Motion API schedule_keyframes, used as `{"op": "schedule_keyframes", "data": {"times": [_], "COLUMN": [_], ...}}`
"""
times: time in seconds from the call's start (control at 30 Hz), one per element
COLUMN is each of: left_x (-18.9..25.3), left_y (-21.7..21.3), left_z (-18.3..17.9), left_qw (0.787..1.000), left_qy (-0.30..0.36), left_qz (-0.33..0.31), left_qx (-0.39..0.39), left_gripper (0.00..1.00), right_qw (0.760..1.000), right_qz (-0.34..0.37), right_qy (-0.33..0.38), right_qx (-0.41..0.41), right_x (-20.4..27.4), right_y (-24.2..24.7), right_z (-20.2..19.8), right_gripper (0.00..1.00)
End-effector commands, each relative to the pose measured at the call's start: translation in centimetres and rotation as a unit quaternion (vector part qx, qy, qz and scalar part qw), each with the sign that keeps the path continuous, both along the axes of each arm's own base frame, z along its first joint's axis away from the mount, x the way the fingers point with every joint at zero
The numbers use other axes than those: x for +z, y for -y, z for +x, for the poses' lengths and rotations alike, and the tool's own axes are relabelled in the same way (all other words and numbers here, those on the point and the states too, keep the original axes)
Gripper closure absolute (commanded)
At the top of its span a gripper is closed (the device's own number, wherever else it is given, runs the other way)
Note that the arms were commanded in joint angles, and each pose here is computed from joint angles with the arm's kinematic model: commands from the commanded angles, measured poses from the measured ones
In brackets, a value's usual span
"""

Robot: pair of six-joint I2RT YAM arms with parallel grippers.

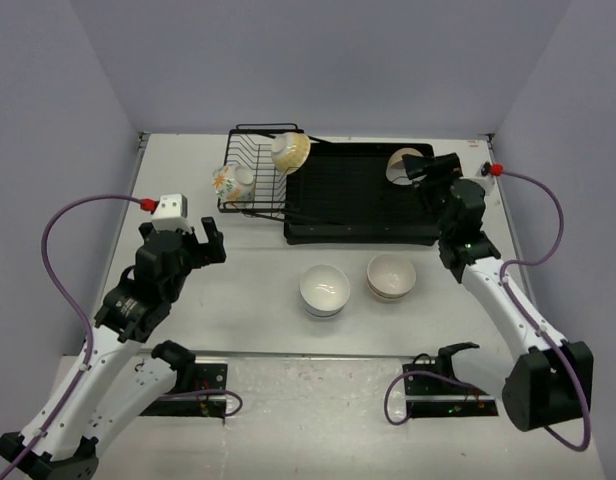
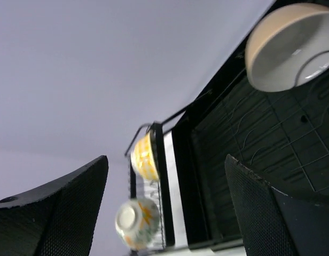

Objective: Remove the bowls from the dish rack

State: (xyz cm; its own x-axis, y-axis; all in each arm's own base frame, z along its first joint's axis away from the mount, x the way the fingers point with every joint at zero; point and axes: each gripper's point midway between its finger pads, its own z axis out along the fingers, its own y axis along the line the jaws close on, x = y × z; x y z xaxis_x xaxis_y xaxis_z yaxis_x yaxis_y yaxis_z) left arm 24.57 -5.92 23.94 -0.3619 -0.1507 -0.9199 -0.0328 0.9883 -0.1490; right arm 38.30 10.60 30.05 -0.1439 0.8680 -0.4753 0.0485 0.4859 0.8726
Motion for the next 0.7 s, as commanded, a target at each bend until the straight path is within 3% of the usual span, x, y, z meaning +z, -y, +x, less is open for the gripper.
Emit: {"op": "schedule_keyframes", "data": {"times": [0.0, 0.13, 0.33, 0.47, 0.67], "left_x": [0.6, 0.3, 1.0, 1.8, 1.0], "left_y": [-0.2, -0.9, -5.2, -5.8, -5.0], "left_z": [0.1, 0.3, -0.8, -1.3, -0.5], "left_qw": [1.000, 1.000, 0.988, 0.987, 0.990], "left_qy": [0.012, 0.005, 0.008, 0.029, 0.010], "left_qz": [-0.004, 0.004, 0.006, -0.006, 0.007], "left_qx": [0.003, 0.028, 0.151, 0.159, 0.138], "left_gripper": [0.00, 0.00, 0.00, 0.00, 0.00], "right_qw": [0.975, 0.961, 0.965, 0.960, 0.956], "right_qz": [0.194, 0.252, 0.239, 0.249, 0.249], "right_qy": [0.061, 0.015, -0.015, -0.045, -0.061], "right_qx": [-0.086, -0.115, -0.110, -0.117, -0.146], "right_x": [2.2, -1.1, -3.4, -6.2, -8.0], "right_y": [3.7, 4.9, 5.0, 4.8, 5.6], "right_z": [3.1, 6.3, 10.5, 12.2, 13.9], "right_gripper": [0.11, 0.13, 0.16, 0.18, 0.21]}}
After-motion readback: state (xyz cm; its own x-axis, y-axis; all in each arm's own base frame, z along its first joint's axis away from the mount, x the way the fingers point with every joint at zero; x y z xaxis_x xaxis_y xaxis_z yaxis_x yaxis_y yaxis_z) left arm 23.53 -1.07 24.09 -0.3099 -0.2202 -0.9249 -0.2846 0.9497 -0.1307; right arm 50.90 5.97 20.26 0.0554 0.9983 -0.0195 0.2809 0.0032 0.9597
